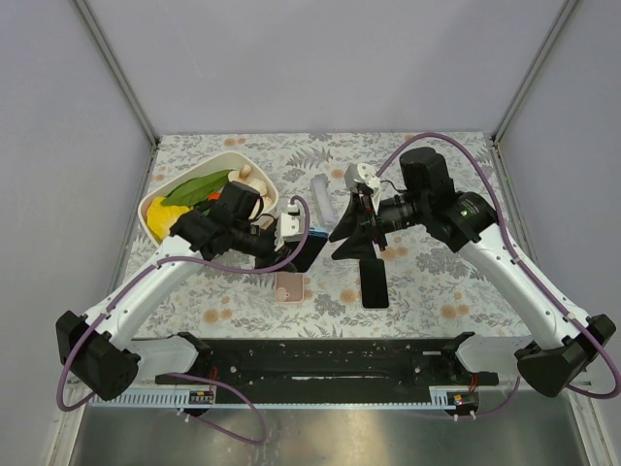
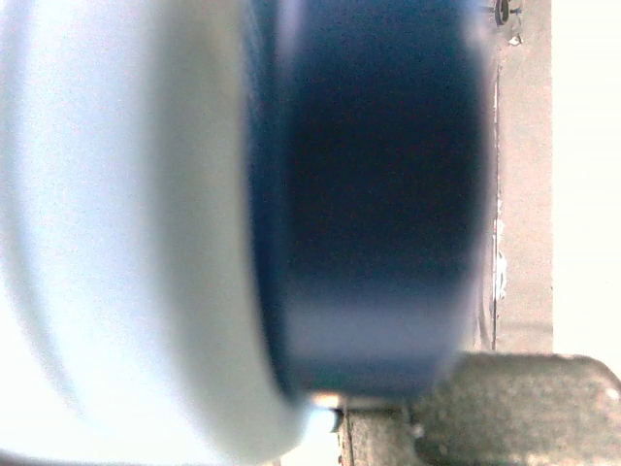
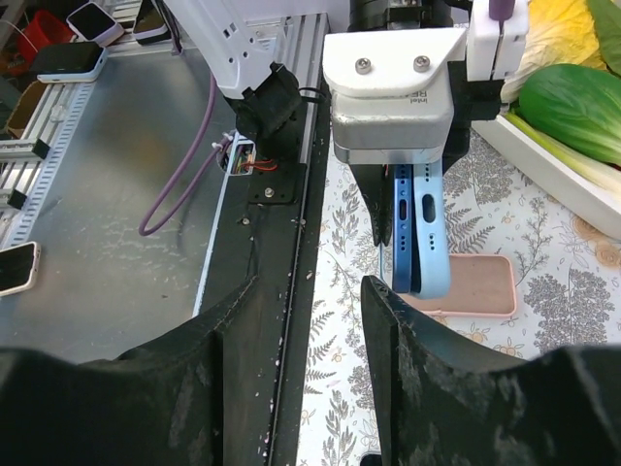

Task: Take the phone out of the phone case
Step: Remove the phone case from the phone.

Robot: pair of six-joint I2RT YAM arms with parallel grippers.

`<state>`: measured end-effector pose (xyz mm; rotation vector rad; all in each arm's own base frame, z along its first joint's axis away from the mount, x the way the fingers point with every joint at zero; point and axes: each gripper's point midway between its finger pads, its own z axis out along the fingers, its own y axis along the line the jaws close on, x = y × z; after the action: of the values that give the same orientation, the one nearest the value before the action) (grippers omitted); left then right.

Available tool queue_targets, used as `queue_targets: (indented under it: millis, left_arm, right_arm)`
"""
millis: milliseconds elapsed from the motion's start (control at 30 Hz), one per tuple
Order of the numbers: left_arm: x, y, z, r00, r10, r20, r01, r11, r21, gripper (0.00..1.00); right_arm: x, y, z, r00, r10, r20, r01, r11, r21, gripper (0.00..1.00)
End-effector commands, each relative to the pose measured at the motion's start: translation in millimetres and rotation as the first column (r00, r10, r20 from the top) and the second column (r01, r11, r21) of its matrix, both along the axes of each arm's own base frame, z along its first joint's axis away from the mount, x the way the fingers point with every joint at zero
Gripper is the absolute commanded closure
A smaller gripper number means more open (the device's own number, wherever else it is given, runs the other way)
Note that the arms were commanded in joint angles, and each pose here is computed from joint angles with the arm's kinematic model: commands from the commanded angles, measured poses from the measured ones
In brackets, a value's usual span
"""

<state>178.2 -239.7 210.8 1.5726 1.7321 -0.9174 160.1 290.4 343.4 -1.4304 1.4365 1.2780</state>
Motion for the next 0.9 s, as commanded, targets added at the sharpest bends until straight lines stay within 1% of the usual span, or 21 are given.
queue_targets:
  millis: [0, 867]
  left_arm:
    - [6, -15, 38, 0.997, -0.035, 0.072, 0.043, 0.992, -0.12, 1.0]
    - [2, -15, 43, 0.996, -0.037, 0.075, 0.047, 0.99, -0.133, 1.0]
  right_arm:
    - [-1, 3, 12, 1.0, 0.017, 0.007, -0.017, 0.999, 0.042, 0.48]
    - [20, 8, -1, 0.998, -0.053, 0.031, 0.053, 0.999, 0.004, 0.48]
